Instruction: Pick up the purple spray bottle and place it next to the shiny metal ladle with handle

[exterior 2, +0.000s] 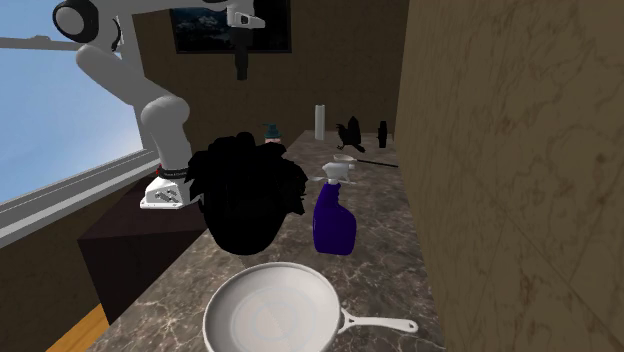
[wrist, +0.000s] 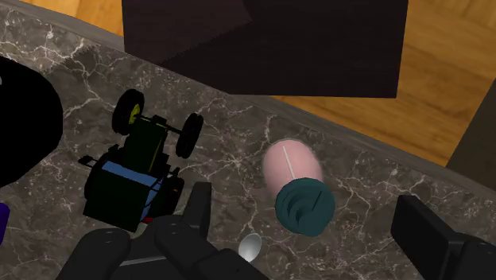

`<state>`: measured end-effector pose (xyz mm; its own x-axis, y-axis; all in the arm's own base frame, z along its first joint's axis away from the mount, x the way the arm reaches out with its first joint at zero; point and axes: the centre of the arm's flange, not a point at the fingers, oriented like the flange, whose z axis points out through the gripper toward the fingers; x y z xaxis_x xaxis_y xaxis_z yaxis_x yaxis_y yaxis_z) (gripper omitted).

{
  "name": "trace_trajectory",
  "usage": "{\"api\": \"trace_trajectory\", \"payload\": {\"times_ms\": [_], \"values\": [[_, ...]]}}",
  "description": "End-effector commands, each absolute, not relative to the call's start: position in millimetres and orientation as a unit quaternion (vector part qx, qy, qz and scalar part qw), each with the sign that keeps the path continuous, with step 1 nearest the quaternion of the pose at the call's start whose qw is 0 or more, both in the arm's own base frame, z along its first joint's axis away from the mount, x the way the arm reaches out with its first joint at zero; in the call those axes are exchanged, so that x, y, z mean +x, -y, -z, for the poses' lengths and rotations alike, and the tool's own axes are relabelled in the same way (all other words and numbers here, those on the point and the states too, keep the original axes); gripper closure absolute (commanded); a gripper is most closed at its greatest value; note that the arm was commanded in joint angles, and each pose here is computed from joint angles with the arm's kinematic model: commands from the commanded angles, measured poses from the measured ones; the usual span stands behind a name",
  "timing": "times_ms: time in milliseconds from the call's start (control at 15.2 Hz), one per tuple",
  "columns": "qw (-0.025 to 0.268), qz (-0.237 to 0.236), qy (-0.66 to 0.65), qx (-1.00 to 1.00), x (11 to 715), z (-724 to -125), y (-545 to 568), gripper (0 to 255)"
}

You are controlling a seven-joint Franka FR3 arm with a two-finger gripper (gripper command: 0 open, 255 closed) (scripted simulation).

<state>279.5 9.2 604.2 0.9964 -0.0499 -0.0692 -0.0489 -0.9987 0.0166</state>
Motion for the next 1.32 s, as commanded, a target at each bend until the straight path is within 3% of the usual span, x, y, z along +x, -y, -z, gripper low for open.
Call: {"api": "trace_trajectory", "payload": {"times_ms": [0,1254], "values": [[0.007,0.035,0.025,0.999,280,-604,-9,0],[0.006,0.011,0.069,0.998,380,-536,207,0]]}}
